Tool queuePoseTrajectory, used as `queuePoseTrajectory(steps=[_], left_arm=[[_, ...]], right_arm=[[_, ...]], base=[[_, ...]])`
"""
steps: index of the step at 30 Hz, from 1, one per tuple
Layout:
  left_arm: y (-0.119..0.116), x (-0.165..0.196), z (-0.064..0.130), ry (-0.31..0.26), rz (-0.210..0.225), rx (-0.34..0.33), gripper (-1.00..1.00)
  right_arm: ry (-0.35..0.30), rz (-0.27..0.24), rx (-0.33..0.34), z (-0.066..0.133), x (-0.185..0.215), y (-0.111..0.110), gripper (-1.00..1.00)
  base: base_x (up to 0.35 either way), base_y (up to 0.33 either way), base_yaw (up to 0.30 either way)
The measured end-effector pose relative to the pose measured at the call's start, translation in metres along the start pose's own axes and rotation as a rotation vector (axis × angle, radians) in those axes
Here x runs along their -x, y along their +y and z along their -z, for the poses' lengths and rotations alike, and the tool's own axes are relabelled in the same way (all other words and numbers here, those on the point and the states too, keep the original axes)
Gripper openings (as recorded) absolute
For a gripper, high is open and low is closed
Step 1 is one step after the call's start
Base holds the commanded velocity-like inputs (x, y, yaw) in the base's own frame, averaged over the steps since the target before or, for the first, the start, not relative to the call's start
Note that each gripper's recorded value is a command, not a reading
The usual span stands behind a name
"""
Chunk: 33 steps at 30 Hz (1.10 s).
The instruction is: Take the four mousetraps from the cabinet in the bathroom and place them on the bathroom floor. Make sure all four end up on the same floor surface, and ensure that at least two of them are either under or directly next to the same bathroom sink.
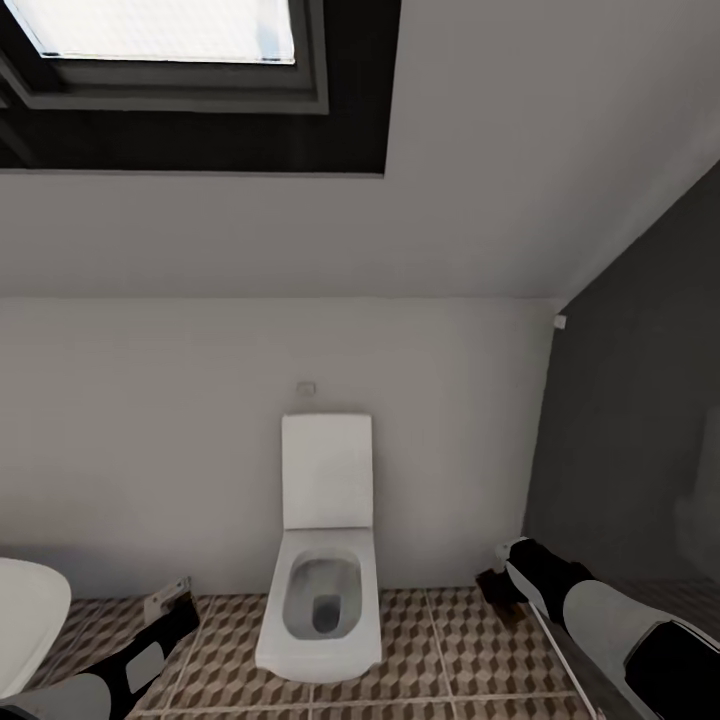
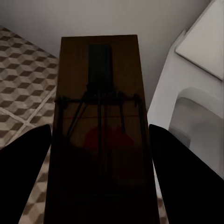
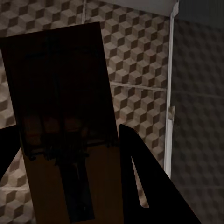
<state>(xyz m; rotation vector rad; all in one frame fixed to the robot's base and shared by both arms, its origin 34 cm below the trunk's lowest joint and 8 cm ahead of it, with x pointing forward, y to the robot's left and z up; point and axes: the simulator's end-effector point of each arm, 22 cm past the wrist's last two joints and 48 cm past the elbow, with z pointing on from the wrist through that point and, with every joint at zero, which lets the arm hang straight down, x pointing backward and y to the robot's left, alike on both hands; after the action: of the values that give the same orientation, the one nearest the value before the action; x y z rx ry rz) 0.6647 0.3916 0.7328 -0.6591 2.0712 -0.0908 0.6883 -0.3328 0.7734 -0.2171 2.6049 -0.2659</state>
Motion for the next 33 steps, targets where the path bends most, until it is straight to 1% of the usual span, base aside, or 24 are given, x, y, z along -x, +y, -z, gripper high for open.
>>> queuePoseTrajectory(steps=[7, 20, 27, 33], left_arm=[[0.0012, 0.0001, -0.0002, 0.001, 0.000, 0.002, -1.00], [0.0023, 0.0008, -0.0003, 0.001, -0.002, 0.003, -1.00], [0.0037, 0.0013, -0.0003, 0.001, -0.002, 0.004, -1.00], [0.0038, 0.0013, -0.0004, 0.001, -0.003, 0.004, -1.00]], right_arm=[[0.000, 0.001, 0.003, -0.0002, 0.0002, 0.0008, -1.00], [-0.002, 0.003, 0.005, -0.0003, 0.0007, 0.0013, -1.00], [-0.026, 0.001, 0.010, -0.0002, 0.0060, 0.0022, -1.00], [-0.031, 0.003, 0.009, 0.0000, 0.0078, 0.0047, -1.00]], base=[[0.113, 0.000, 0.000], [0.008, 0.000, 0.000], [0.000, 0.000, 0.000], [0.000, 0.000, 0.000]])
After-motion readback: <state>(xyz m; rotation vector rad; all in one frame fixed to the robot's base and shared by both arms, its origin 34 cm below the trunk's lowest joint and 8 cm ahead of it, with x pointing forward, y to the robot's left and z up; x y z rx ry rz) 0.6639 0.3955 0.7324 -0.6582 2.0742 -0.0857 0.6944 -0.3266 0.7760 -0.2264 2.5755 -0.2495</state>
